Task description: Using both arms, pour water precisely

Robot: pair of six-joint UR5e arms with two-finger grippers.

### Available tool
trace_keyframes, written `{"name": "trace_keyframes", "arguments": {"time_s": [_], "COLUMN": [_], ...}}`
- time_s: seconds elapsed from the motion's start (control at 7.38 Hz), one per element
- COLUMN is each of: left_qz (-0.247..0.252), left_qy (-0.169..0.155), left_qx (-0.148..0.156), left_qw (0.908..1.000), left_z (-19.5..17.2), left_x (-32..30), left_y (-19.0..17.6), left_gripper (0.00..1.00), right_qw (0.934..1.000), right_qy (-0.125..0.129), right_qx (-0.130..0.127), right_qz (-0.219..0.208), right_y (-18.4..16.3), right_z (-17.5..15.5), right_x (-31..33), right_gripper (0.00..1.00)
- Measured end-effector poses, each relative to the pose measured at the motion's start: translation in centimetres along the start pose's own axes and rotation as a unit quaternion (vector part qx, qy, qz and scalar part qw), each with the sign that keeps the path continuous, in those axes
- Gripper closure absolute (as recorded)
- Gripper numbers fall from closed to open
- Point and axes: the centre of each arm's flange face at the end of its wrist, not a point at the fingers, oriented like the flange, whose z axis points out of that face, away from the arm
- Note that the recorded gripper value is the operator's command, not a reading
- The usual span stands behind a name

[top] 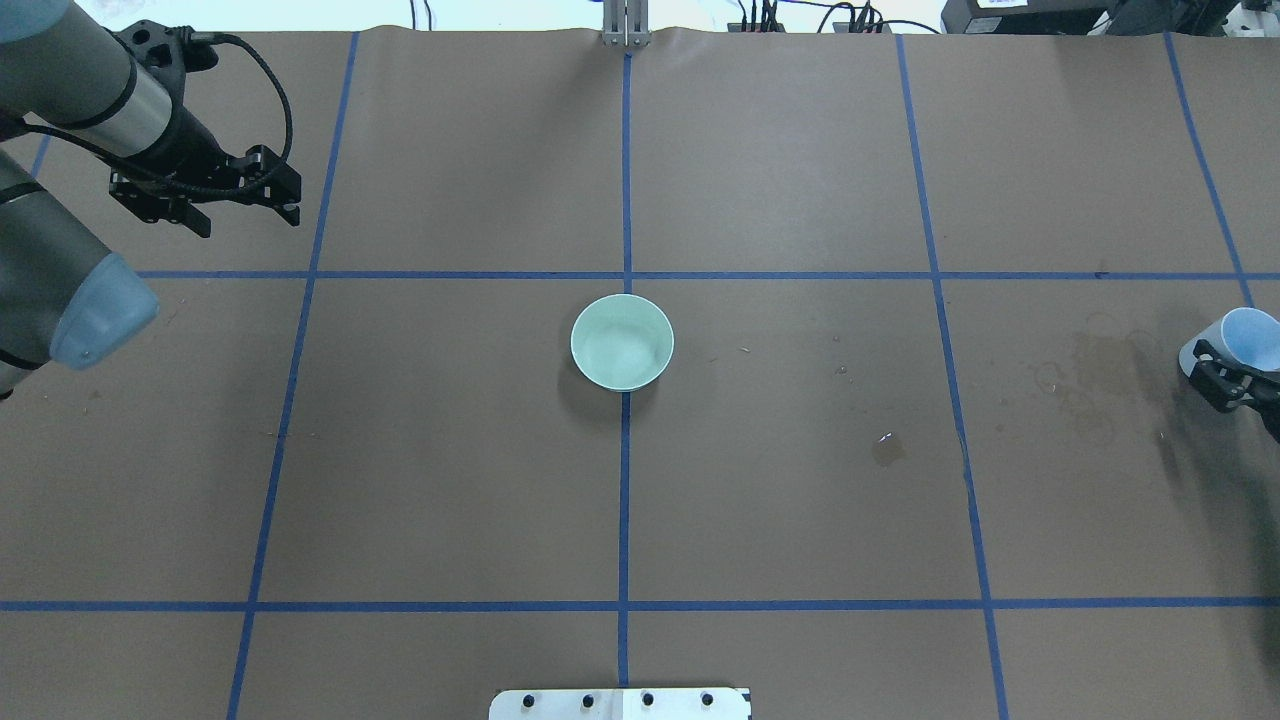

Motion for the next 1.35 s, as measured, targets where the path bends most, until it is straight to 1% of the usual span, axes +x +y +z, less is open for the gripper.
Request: {"name": "trace_keyframes", "arguments": {"time_s": [0.27,0.95,1.35], "left_qz": [0.0,0.001,0.001], "left_qy": [0.0,0.001,0.002], "left_qx": [0.0,0.001,0.001], "left_qw": [1.0,1.0,1.0], "left_z": [0.0,-0.2,-0.3], "left_x": [0.0,0.0,0.1], "left_y": [0.0,0.0,0.1], "left_gripper": [0.0,0.0,0.0], "right_qw": [1.0,0.9998,0.9992], "right_qy": [-0.006,-0.016,-0.03], "right_qx": [0.0,0.0,-0.001], "right_qz": [0.003,0.007,0.026], "right_y": [0.0,-0.2,-0.4], "right_z": [-0.6,-0.9,-1.3], "right_x": [0.6,-0.1,-1.3], "right_gripper": [0.01,0.01,0.01]}}
